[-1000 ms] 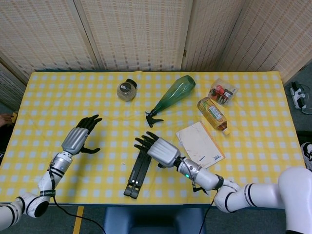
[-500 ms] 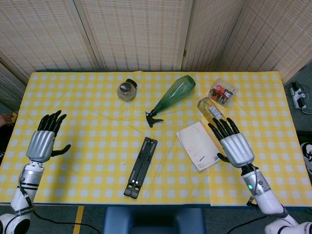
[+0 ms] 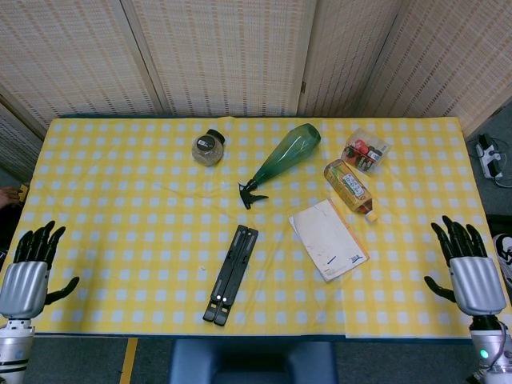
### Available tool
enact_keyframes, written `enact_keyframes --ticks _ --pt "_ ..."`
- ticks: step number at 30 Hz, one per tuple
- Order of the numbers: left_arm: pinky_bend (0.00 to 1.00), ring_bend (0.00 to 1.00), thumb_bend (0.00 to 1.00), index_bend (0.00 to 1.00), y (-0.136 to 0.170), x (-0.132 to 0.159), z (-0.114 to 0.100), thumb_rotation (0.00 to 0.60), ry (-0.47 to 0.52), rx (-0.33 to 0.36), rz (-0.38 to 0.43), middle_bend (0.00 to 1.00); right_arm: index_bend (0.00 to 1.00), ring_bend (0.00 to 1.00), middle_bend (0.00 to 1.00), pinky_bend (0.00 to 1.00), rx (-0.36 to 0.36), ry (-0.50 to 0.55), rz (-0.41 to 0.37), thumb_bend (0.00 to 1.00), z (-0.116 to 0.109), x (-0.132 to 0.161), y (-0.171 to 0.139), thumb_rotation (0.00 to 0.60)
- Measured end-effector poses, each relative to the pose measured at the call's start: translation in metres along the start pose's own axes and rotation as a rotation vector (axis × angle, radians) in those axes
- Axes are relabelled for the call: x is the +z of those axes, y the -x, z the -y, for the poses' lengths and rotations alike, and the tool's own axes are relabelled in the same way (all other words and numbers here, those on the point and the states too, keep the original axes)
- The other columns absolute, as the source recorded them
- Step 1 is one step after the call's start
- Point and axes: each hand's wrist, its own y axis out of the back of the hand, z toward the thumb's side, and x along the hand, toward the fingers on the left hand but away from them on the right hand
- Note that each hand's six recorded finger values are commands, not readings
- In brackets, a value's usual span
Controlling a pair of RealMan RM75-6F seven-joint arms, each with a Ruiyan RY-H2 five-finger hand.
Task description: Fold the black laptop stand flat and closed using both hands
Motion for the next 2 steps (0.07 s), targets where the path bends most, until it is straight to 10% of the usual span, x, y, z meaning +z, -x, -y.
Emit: enact_keyframes --ticks 2 --pt "0.0 0.0 0.25 0.02 0.0081 -0.0002 0.002 0.6 0.001 -0.014 -0.006 0.0 0.0 0.0 0.0 0.0 0.0 0.005 0.016 0.22 0.0026 -0.0072 -0.0066 0.6"
